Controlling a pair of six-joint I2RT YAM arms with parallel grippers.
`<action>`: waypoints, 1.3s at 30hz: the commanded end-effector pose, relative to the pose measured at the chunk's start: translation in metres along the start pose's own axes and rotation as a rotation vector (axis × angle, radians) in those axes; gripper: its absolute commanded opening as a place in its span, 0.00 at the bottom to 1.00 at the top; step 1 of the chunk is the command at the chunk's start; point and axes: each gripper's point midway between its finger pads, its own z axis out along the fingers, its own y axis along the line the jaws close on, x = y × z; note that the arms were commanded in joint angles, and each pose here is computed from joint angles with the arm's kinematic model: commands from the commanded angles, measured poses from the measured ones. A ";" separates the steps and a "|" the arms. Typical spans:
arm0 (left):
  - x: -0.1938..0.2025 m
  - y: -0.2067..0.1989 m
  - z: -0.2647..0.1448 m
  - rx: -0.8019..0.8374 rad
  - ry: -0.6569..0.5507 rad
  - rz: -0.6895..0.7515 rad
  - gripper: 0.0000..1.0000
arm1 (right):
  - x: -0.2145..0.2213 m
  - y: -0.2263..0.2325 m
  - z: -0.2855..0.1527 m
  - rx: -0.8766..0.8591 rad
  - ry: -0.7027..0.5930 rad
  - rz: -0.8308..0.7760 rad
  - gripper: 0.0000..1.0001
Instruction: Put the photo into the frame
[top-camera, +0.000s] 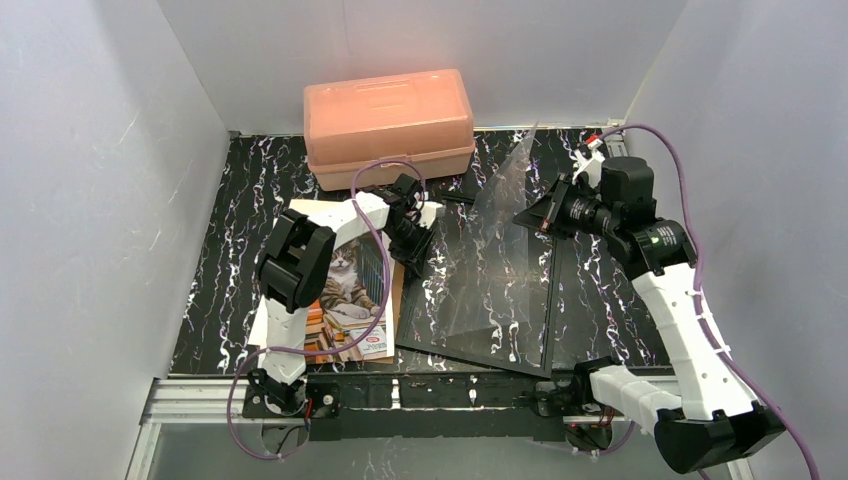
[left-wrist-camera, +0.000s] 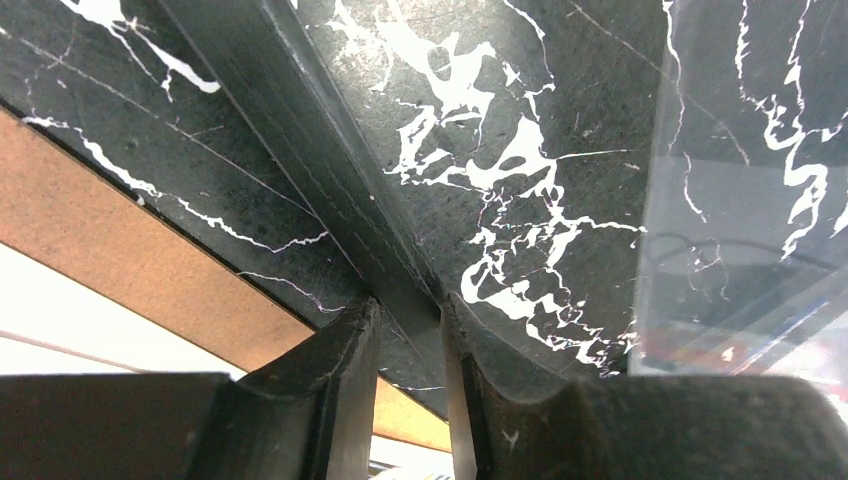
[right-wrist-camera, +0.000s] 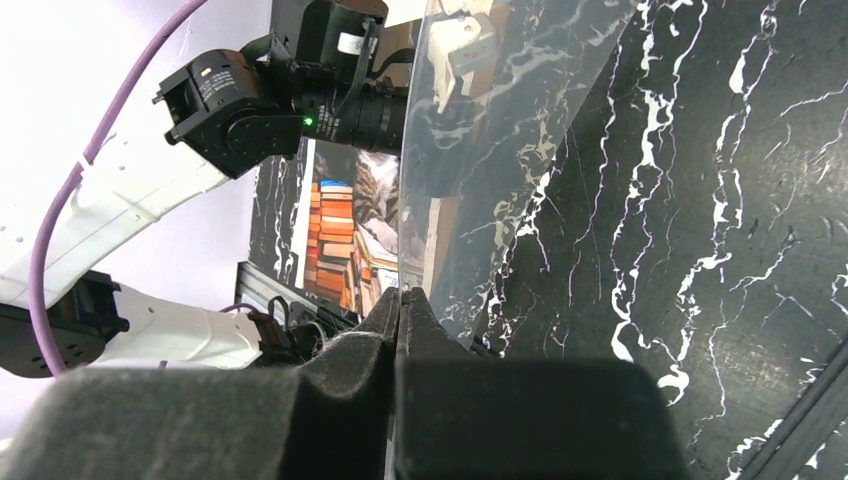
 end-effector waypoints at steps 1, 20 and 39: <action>0.004 0.004 -0.010 0.008 -0.003 -0.113 0.19 | -0.008 0.015 0.004 -0.108 -0.070 0.037 0.01; -0.025 0.012 -0.109 0.228 -0.259 -0.290 0.63 | -0.017 0.031 0.018 -0.244 -0.107 0.020 0.01; 0.009 0.038 -0.063 0.182 -0.154 -0.306 0.55 | 0.066 -0.081 0.041 0.101 0.052 0.075 0.01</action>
